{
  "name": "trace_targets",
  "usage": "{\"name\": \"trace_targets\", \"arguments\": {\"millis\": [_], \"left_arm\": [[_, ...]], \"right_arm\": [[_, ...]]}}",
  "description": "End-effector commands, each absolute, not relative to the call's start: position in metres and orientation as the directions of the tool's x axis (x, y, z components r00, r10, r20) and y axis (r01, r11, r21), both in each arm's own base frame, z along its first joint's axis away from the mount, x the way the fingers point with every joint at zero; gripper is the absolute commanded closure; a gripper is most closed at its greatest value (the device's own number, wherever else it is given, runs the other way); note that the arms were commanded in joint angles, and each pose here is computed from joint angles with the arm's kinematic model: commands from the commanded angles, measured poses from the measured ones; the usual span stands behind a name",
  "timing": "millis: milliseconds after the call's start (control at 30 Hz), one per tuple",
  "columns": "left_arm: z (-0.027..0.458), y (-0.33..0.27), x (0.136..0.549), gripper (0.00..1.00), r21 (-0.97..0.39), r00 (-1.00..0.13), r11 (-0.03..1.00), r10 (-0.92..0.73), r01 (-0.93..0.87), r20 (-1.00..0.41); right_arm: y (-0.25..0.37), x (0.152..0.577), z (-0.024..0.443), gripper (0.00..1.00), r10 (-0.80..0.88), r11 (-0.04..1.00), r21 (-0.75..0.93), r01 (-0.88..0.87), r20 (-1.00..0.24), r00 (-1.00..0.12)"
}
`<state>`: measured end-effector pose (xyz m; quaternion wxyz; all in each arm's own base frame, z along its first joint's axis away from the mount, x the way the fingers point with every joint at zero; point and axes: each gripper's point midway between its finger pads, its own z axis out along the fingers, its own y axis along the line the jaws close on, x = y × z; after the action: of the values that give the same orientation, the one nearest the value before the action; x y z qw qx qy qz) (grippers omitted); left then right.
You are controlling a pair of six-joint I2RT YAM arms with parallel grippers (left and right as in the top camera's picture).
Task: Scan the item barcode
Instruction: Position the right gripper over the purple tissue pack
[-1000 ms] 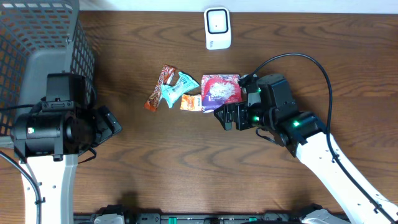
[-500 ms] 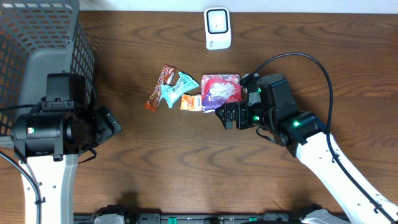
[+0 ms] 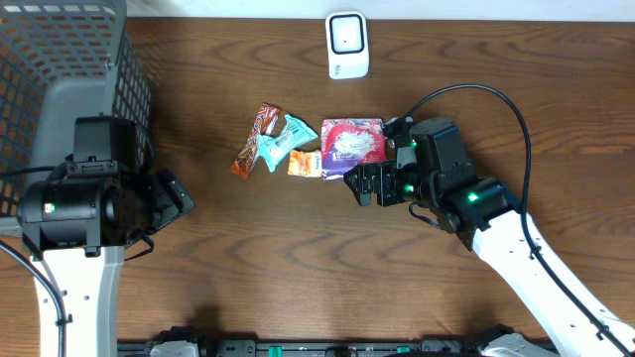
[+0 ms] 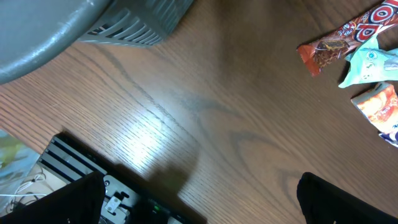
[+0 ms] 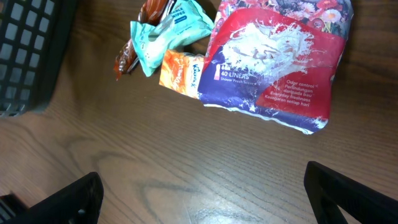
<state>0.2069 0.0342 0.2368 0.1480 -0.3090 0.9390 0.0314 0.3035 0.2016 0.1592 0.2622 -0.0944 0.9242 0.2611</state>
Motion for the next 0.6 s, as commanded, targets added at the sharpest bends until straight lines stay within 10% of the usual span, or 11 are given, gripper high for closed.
{"name": "trace_targets", "arguments": {"millis": [0, 567], "left_arm": [[0.235, 0.038, 0.205, 0.02, -0.018, -0.756, 0.795, -0.584, -0.607, -0.297], [0.235, 0.038, 0.205, 0.02, -0.018, -0.756, 0.795, -0.584, -0.607, -0.297]], "right_arm": [[0.204, 0.307, 0.163, 0.01, -0.035, 0.848, 0.428, -0.312, -0.543, -0.839], [0.202, 0.324, 0.132, 0.01, -0.036, 0.883, 0.386, -0.267, -0.511, -0.859]]}}
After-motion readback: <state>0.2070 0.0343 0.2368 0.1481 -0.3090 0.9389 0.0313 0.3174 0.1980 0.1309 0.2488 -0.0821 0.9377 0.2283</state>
